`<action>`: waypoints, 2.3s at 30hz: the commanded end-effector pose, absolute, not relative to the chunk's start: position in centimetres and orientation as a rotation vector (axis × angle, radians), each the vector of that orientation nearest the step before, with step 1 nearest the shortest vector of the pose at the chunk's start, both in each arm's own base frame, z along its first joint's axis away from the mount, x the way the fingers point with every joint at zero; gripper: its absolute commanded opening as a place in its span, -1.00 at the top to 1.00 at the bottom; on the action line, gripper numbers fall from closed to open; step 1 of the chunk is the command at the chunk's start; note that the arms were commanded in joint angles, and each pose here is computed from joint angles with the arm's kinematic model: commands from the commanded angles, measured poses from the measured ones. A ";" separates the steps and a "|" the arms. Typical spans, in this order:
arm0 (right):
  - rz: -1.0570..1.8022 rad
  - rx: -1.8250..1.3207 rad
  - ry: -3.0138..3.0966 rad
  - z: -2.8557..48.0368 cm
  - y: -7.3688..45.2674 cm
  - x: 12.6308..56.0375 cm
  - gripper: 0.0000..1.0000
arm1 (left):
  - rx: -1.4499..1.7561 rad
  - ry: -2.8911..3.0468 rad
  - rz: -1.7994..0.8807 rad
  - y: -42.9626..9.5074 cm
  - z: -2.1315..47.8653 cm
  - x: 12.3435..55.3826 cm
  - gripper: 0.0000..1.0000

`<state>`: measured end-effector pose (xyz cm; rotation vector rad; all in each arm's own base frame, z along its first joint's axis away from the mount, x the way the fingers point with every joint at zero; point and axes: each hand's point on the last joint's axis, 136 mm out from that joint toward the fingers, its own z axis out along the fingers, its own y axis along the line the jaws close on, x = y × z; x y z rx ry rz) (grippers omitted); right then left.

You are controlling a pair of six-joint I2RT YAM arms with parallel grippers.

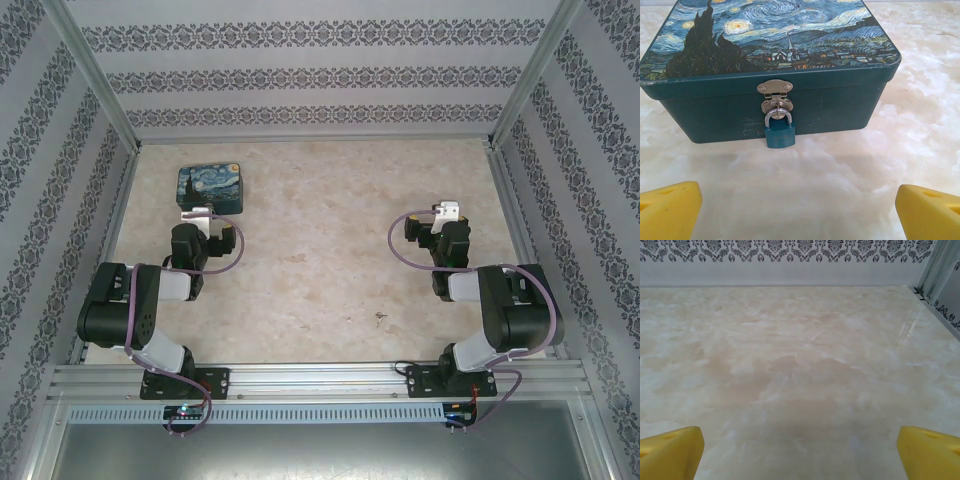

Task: Unlock the padlock with the key

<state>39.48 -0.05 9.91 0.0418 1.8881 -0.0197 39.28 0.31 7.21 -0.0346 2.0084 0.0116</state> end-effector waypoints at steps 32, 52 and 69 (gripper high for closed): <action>0.035 0.060 1.861 10.8 -0.3 39.7 -0.96 | -0.017 1.978 0.016 0.6 8.3 39.9 -0.99; 0.415 0.542 1.953 19.6 -1.1 41.3 -0.96 | -0.338 2.086 0.087 4.6 16.9 44.4 -0.99; 0.991 0.464 2.154 16.0 8.8 38.8 -0.96 | -0.575 2.319 -0.039 10.0 14.5 57.3 -0.99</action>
